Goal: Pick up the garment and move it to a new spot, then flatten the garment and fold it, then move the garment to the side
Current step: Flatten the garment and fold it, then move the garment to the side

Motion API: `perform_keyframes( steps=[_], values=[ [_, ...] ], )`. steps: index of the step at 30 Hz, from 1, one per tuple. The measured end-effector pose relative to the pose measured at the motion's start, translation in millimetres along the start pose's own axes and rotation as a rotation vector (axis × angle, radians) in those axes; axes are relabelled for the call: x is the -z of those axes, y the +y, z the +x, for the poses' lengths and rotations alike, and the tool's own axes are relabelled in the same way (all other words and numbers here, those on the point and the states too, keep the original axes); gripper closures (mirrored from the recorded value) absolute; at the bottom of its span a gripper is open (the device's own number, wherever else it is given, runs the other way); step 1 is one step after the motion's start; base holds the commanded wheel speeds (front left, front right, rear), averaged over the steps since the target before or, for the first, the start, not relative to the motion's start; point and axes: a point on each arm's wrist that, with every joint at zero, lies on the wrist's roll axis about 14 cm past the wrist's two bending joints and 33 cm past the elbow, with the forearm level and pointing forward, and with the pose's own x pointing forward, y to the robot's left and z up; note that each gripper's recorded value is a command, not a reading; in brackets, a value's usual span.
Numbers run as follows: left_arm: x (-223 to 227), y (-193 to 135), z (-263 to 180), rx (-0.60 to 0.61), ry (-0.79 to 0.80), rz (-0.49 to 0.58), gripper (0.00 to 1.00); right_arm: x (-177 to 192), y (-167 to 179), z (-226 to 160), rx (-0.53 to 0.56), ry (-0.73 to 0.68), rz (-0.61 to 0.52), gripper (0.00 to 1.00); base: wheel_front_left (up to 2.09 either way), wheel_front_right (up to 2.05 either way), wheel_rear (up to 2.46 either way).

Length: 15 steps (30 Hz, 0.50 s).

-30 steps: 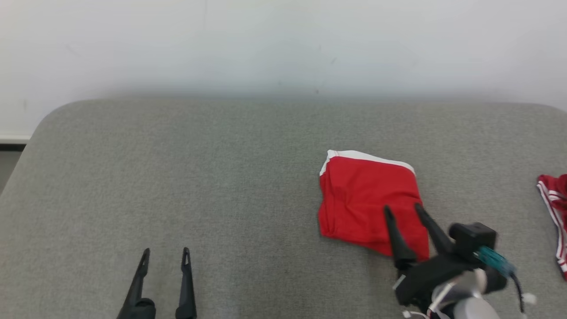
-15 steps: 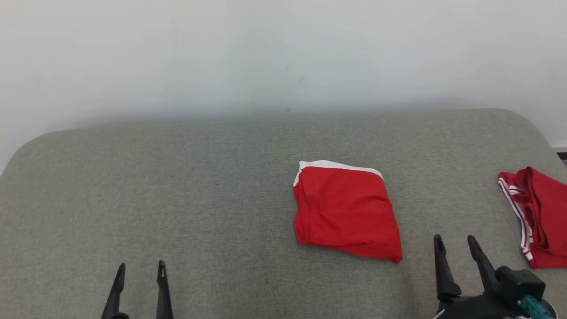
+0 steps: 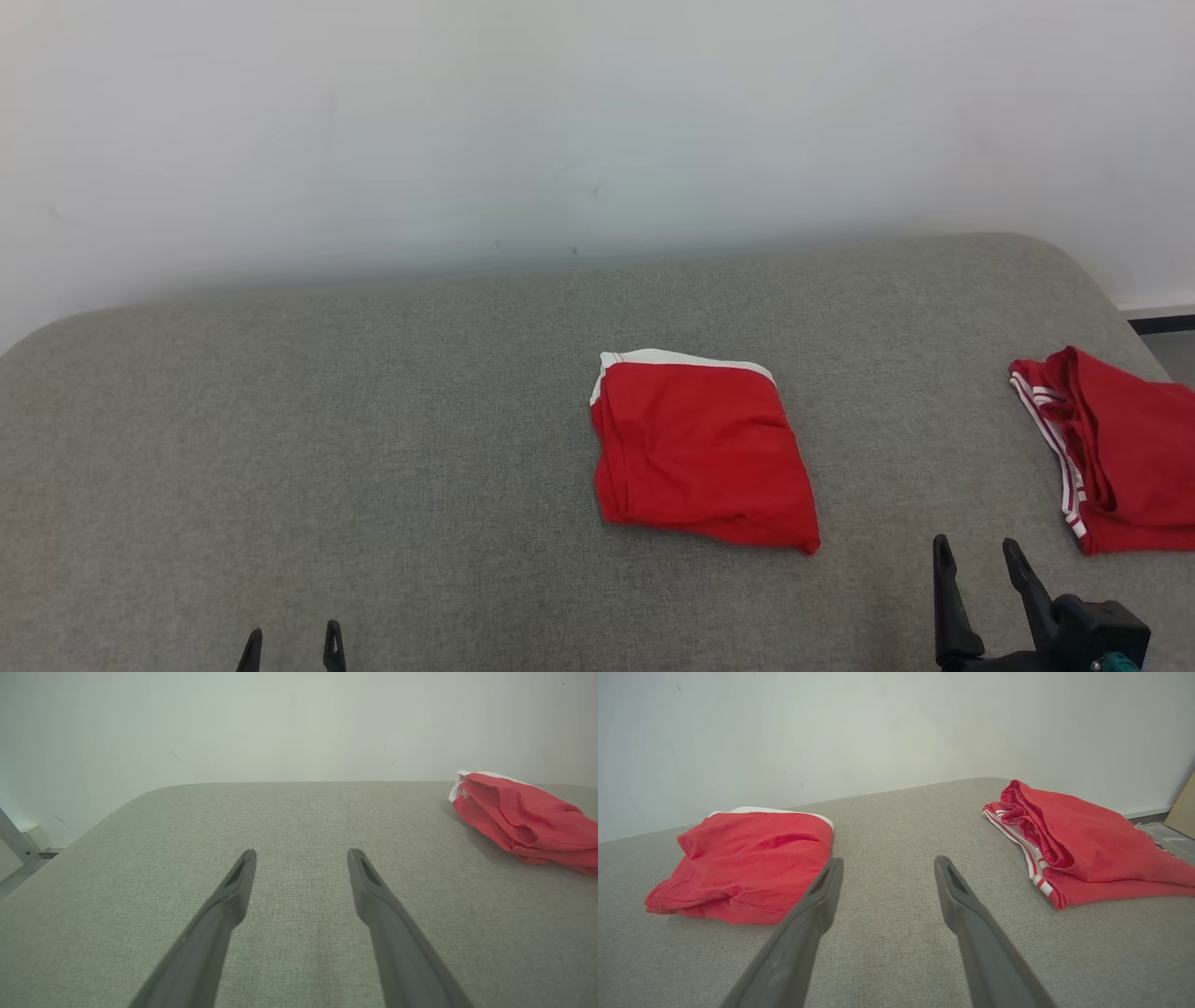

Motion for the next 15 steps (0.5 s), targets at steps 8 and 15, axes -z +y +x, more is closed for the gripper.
perform_keyframes(
  steps=[8,15],
  values=[
    [5.6,0.3,4.4,0.007,0.019,0.011,0.00,-3.2,-3.9,-0.1,0.012,-0.004,-0.002,0.00,0.00,0.00,0.00],
    [6.1,-1.6,6.6,0.014,0.021,0.010,0.00,-2.3,-5.3,0.1,0.016,0.003,-0.002,0.00,0.00,0.00,0.00]
  ],
)
